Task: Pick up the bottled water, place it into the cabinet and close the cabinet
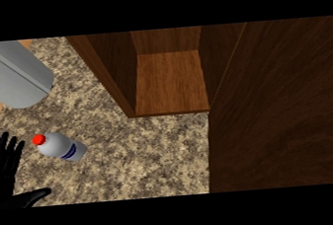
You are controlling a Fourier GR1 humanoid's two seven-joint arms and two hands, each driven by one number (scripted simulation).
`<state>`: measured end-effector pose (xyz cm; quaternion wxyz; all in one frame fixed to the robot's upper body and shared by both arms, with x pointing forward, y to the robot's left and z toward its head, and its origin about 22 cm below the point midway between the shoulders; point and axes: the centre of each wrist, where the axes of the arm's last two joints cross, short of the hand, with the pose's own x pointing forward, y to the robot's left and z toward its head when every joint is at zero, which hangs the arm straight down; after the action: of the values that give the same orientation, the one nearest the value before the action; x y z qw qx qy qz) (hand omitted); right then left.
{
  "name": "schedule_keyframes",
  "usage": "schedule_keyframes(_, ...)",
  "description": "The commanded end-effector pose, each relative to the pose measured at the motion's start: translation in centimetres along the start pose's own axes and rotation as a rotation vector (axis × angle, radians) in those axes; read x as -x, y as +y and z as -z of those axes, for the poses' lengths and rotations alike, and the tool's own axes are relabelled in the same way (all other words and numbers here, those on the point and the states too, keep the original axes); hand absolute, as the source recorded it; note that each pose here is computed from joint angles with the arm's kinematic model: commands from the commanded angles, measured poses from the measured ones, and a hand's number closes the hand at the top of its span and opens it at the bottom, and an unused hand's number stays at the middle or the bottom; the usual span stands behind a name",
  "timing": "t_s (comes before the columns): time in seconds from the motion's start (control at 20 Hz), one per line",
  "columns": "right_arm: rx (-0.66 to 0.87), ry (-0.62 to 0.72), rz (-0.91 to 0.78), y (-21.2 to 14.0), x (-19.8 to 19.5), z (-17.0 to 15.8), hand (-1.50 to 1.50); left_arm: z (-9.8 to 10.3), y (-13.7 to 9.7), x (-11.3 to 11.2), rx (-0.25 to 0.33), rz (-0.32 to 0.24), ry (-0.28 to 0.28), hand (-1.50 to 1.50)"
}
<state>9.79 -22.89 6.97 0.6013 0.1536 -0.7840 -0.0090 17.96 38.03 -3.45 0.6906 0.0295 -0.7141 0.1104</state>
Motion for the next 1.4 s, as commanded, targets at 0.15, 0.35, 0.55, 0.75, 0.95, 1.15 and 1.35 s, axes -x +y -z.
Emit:
schedule_keyframes(0.15,0.000,-0.020,0.030,-0.3,0.4,-1.2,-1.50,2.0,2.0,3.9,-0.050,-0.050,0.062,-1.50)
schedule_keyframes(0.35,0.014,0.011,0.029,-0.9,2.1,-1.2,-1.50,1.8,1.5,6.9,-0.022,-0.105,0.085,-1.50)
schedule_keyframes(0.55,0.007,0.013,0.015,-2.0,0.6,-1.2,-1.50,2.5,2.1,7.9,-0.021,-0.153,0.112,-1.50)
schedule_keyframes(0.75,0.007,-0.006,0.024,-1.0,0.7,-0.9,-1.50,2.9,1.3,8.7,0.005,-0.136,0.098,-1.50)
schedule_keyframes(0.95,-0.024,0.010,0.029,-0.8,2.1,-2.8,-1.50,3.4,3.1,8.9,-0.010,-0.155,0.111,-1.50)
schedule_keyframes(1.15,-0.034,0.008,-0.001,-1.1,-0.5,-1.3,-1.50,5.2,0.8,9.7,-0.004,-0.172,0.110,-1.50)
schedule_keyframes(1.35,-0.013,0.011,0.009,-1.8,0.7,-0.3,-1.50,5.4,-0.1,10.2,0.026,-0.206,0.113,-1.50)
